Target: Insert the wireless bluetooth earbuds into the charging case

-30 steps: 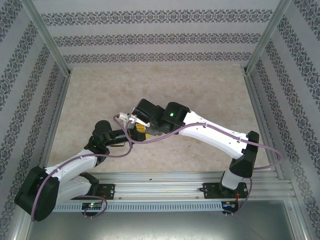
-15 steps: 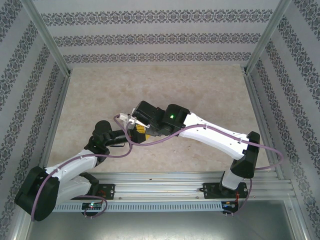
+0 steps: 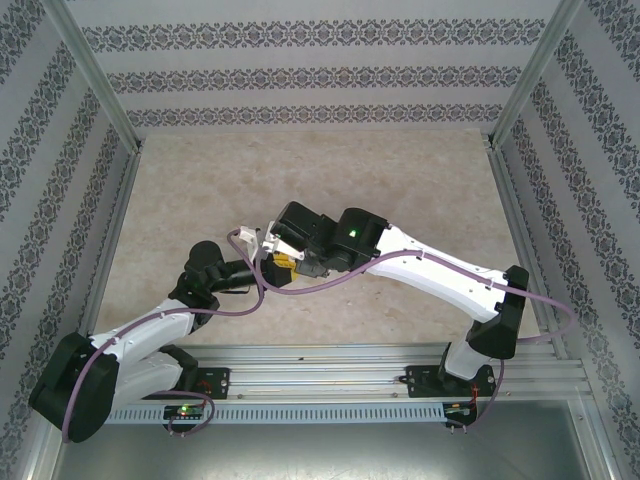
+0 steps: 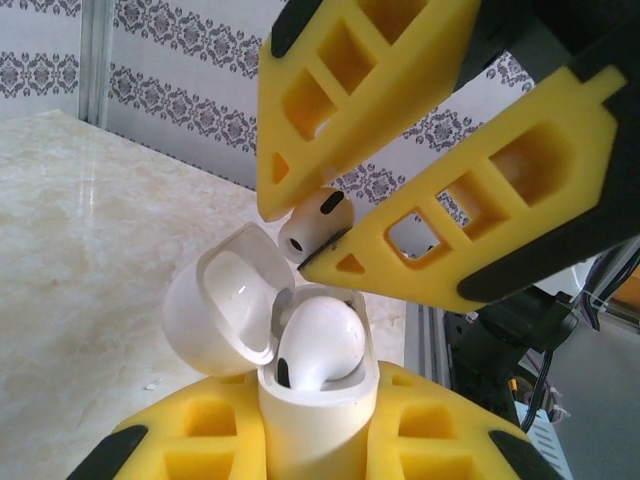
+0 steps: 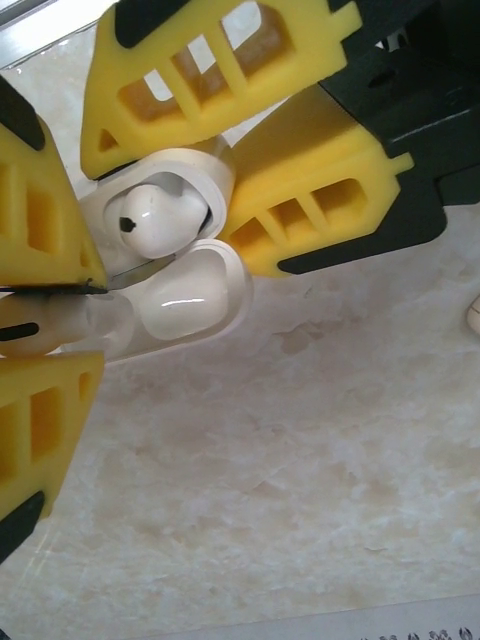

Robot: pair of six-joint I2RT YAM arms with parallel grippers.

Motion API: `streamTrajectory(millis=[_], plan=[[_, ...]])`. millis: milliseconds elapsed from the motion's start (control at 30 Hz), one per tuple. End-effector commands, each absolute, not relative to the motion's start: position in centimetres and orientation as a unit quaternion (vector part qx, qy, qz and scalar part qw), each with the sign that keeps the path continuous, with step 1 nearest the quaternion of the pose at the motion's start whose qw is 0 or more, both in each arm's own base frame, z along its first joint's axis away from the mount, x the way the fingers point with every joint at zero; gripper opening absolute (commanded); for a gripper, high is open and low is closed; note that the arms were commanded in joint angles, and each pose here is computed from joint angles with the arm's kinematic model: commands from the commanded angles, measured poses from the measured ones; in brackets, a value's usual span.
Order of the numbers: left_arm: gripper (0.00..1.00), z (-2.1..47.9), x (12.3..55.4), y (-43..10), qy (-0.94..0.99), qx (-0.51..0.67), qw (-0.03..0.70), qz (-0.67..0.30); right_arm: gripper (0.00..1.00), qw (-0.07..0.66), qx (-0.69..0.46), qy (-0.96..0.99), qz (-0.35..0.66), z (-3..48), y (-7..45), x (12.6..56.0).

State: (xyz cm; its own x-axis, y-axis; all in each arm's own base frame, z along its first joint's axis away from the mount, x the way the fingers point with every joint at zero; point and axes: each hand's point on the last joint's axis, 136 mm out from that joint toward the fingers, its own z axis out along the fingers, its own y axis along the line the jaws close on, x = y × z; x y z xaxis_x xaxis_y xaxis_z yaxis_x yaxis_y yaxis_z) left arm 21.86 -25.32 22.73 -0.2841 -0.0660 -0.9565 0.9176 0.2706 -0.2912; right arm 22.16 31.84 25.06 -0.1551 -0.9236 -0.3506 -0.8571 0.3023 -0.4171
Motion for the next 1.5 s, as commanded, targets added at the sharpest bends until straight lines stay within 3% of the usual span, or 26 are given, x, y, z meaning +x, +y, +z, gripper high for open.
streamTrajectory(millis=[0,867,1267,1467], plan=[[0.0,25.5,21.6,-25.4,0.588,0.349,0.525,-0.506,0.22,0.256,-0.594,0.76,-0.064,24.3,30.6,21.7],[0.0,25.6,21.5,-25.3,0.589,0.349,0.526,-0.505,0.3,0.241,-0.598,0.764,0.019,24.0,33.2,20.0],[0.0,25.6,21.4,-25.2,0.588,0.351,0.527,-0.504,0.48,0.284,-0.554,0.78,0.059,27.1,32.9,21.0],[0.0,25.7,21.4,-25.2,0.586,0.351,0.529,-0.504,0.52,0.303,-0.532,0.785,0.099,29.0,32.8,21.0]])
